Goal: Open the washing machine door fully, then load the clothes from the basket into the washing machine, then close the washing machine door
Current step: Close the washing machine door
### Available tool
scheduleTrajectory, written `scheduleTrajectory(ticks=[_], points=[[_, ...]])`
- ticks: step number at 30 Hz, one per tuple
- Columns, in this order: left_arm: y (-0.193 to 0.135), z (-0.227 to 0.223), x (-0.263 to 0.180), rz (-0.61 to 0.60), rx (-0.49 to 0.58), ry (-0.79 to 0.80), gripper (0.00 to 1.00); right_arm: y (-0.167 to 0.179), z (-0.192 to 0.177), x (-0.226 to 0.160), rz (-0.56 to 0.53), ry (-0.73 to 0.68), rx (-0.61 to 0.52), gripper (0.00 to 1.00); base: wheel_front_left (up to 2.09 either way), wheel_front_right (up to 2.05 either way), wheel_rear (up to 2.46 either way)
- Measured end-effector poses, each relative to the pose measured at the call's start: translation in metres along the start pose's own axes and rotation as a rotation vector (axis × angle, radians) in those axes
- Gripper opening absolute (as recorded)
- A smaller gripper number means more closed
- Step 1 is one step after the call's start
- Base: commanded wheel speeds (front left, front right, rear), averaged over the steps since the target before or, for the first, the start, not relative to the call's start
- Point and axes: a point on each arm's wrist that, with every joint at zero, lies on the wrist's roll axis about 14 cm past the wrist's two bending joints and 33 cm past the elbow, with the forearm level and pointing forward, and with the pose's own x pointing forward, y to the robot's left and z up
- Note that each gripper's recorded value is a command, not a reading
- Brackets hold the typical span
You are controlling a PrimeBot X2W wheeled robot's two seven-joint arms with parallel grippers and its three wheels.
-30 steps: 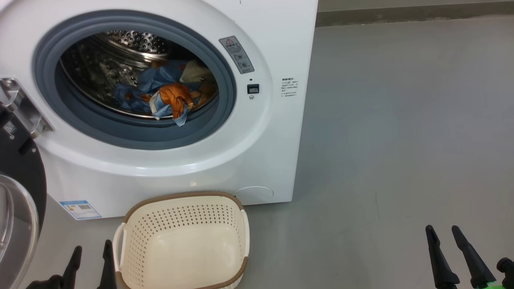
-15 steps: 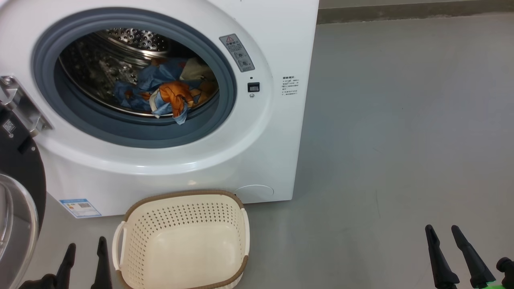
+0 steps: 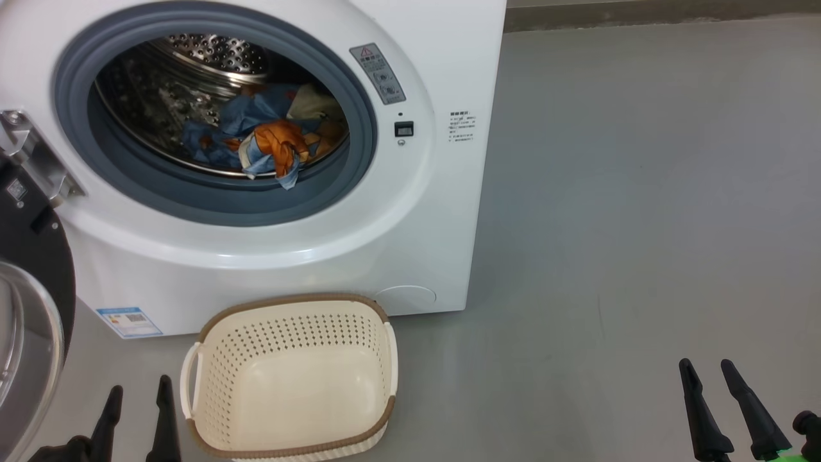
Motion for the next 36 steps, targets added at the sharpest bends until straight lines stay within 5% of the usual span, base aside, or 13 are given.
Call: scheduleTrajectory(ticks=[21,36], points=[[0.005,0.008,-0.002,0.019,-0.010,-0.026,1.00,0.006,-0.003,0.008,0.020,0.008,0.002,1.00,-0.31,0.31,0.00],[0.052,0.014,-0.031,0.211,-0.045,-0.062,1.00,0.075,-0.016,0.059,0.229,0.035,0.014,1.00,0.00,0.00,0.00]])
